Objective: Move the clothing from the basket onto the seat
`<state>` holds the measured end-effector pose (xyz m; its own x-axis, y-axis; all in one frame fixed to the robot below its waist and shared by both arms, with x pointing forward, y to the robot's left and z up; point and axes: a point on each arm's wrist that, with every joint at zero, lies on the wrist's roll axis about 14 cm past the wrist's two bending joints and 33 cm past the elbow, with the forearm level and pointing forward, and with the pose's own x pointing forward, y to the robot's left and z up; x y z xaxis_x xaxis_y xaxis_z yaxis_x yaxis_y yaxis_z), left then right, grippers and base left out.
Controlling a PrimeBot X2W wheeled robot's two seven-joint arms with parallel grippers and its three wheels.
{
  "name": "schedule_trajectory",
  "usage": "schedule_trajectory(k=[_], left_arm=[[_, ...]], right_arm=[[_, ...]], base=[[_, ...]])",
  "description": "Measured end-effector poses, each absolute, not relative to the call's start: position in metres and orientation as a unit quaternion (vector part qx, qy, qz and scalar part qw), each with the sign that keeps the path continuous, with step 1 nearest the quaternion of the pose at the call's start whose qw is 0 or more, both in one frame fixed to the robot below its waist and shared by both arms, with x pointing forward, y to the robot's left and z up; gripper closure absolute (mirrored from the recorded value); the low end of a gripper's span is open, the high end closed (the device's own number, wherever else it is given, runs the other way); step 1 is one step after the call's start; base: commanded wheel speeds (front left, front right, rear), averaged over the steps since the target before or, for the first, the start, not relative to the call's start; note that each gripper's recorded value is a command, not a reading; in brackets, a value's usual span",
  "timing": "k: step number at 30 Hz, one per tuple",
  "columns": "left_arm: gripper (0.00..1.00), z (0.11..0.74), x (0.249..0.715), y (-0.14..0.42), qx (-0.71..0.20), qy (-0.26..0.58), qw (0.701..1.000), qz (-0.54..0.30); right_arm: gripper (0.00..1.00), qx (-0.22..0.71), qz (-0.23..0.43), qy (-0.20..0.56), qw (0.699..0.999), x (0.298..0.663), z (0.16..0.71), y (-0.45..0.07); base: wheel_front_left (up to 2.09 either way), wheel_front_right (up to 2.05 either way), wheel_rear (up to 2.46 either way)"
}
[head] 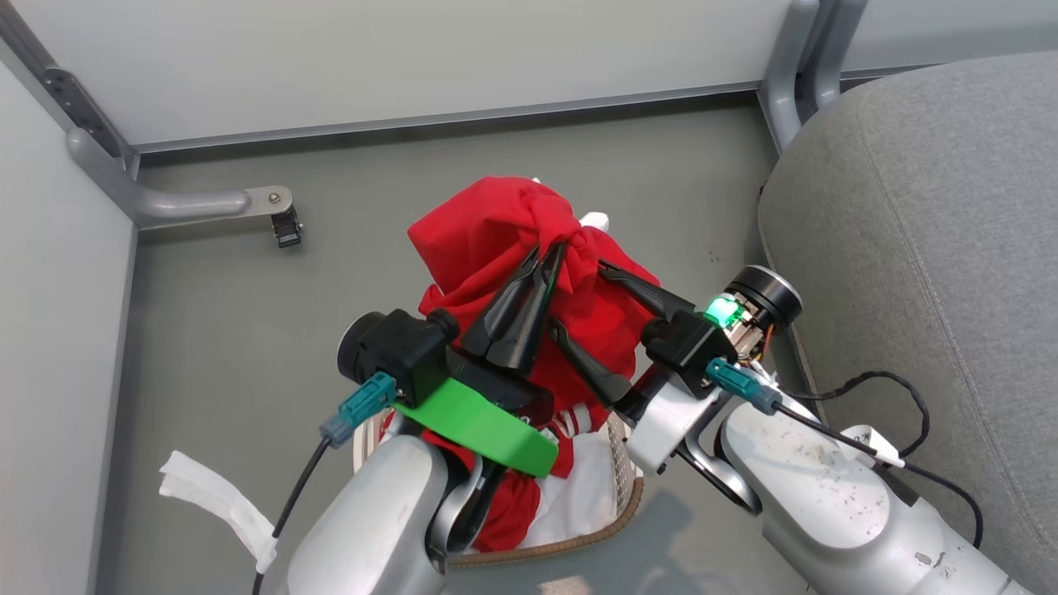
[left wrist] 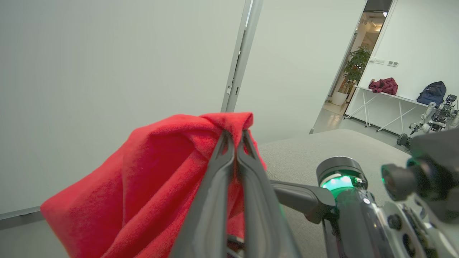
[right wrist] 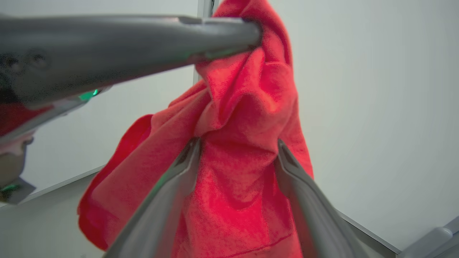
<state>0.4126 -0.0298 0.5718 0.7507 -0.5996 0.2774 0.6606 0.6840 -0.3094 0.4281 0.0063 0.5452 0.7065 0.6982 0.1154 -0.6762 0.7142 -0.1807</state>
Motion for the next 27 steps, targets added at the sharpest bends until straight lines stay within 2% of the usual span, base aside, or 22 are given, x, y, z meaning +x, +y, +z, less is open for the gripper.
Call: schedule_trajectory(k=[10, 11, 12, 13, 20, 21, 22, 23, 27], left_arm=[[1.0, 0.575, 0.403, -0.031, -0.206, -0.078, 0.91, -0.352], [1.0, 0.575, 0.403, -0.03, -0.206, -0.077, 0.91, -0.351], [1.0, 0.576, 0.402, -0.029, -0.207, -0.078, 0.91, -0.35], [1.0, 0.576, 0.402, -0.028, -0.208, -0.077, 0.911, -0.348], [1.0, 0.557, 0.406, -0.023, -0.184, -0.057, 0.922, -0.337], [0.89, 0.556, 0.407, -0.023, -0.177, -0.057, 0.923, -0.336], [0.52, 0.556, 0.409, -0.022, -0.173, -0.059, 0.924, -0.335], [0.0, 0.556, 0.41, -0.022, -0.169, -0.06, 0.925, -0.334], [0.0, 0.545, 0.411, -0.026, -0.151, -0.052, 0.928, -0.336]], right_arm=[[0.0, -0.057, 0.391, -0.033, 0.918, 0.432, 0.514, 0.025], [0.03, -0.052, 0.389, -0.03, 0.919, 0.433, 0.512, 0.026], [0.48, -0.048, 0.388, -0.028, 0.92, 0.434, 0.512, 0.026], [1.0, -0.043, 0.388, -0.025, 0.92, 0.434, 0.511, 0.028], [1.0, -0.016, 0.371, -0.039, 0.928, 0.436, 0.523, 0.02], [1.0, -0.009, 0.362, -0.043, 0.931, 0.437, 0.526, 0.014], [1.0, 0.0, 0.35, -0.047, 0.936, 0.438, 0.529, 0.008], [1.0, 0.008, 0.34, -0.048, 0.939, 0.439, 0.53, 0.002], [1.0, 0.024, 0.297, -0.044, 0.953, 0.438, 0.526, -0.028]], base=[[0.0, 0.0, 0.0], [0.0, 0.0, 0.0], [0.0, 0.0, 0.0], [0.0, 0.0, 0.0], [0.0, 0.0, 0.0], [0.0, 0.0, 0.0], [0.0, 0.0, 0.0], [0.0, 0.0, 0.0], [0.0, 0.0, 0.0]])
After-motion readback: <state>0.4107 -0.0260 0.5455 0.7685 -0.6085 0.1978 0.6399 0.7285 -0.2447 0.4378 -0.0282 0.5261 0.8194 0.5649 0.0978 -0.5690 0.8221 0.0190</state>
